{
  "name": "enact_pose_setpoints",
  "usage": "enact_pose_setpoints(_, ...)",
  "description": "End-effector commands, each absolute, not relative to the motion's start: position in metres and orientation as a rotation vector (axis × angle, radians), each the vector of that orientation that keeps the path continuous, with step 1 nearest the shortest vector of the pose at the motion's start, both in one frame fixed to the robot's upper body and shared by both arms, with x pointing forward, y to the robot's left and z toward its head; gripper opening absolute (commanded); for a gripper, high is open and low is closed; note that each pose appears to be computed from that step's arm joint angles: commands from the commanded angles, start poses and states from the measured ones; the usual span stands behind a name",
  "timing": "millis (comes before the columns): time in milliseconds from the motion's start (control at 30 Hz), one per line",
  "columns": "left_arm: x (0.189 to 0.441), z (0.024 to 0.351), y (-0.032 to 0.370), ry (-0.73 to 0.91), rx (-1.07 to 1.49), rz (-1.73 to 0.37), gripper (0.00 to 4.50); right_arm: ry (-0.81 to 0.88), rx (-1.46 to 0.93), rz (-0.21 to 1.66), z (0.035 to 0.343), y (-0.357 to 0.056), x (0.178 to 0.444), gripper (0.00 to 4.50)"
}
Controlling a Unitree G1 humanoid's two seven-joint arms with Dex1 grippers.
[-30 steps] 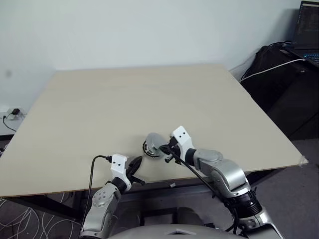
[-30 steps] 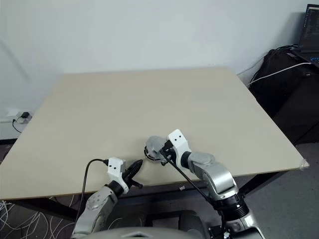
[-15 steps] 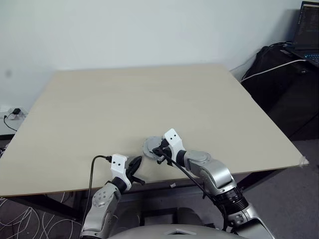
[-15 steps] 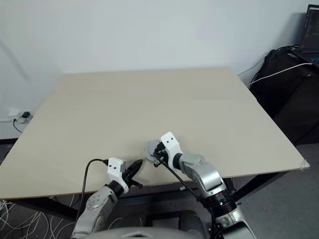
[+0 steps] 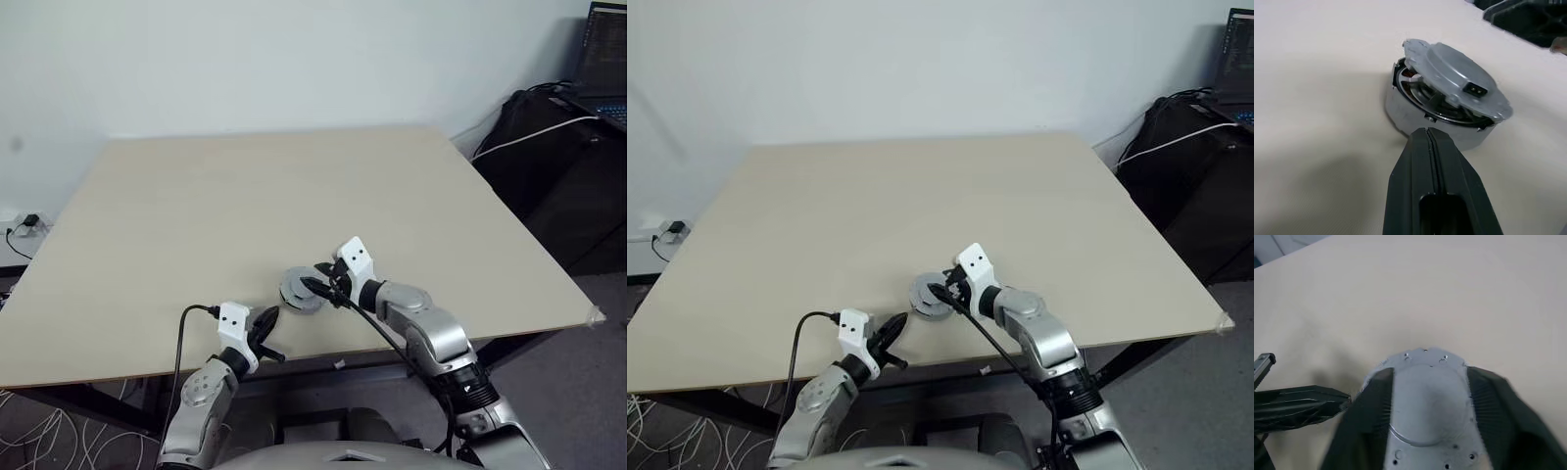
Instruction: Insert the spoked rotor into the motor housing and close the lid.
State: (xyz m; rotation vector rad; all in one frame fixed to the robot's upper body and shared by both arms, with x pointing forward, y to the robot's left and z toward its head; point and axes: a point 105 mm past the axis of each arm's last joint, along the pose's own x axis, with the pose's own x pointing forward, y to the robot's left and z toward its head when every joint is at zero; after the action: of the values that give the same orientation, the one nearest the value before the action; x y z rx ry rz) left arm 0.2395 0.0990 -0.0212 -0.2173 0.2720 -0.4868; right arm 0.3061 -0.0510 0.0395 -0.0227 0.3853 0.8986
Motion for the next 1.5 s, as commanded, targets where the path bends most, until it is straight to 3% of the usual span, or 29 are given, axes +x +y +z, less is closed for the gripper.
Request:
enact_pose_setpoints(33, 0.245, -0.008, 0.097, 0.219, -0.220, -0.496, 0.00, 0.349, -0.041, 0.977, 0.048, -0.048, 0.312, 3.80)
enact_pose_setpoints(100, 0.245, -0.008, 0.098, 0.218, -0.219, -0.492, 0.00, 0.365, -0.040, 1.028, 0.046, -0.045, 0.311, 4.44)
enact_pose_setpoints(133, 0.245, -0.008, 0.099, 0.218, -0.218, -0.490, 0.00, 0.373, -0.039, 1.052, 0.045, -0.044, 0.310, 4.48)
enact_pose_setpoints(333, 0.246, -0.008, 0.100, 0.216, -0.214, -0.486, 0.00, 0.412, -0.055, 1.141, 0.039, -0.041, 0.310, 4.48)
enact_pose_setpoints(967, 0.243, -0.008, 0.103, 0.213, -0.206, -0.466, 0.00, 0.427, -0.137, 1.112, 0.019, -0.045, 0.326, 4.48)
enact_pose_setpoints(1133, 0.243, -0.008, 0.103, 0.214, -0.207, -0.466, 0.00, 0.407, -0.143, 1.080, 0.018, -0.047, 0.329, 3.27)
enact_pose_setpoints(1500, 0.242, -0.009, 0.103, 0.216, -0.209, -0.463, 0.00, 0.336, -0.091, 1.049, 0.029, -0.046, 0.325, 3.20)
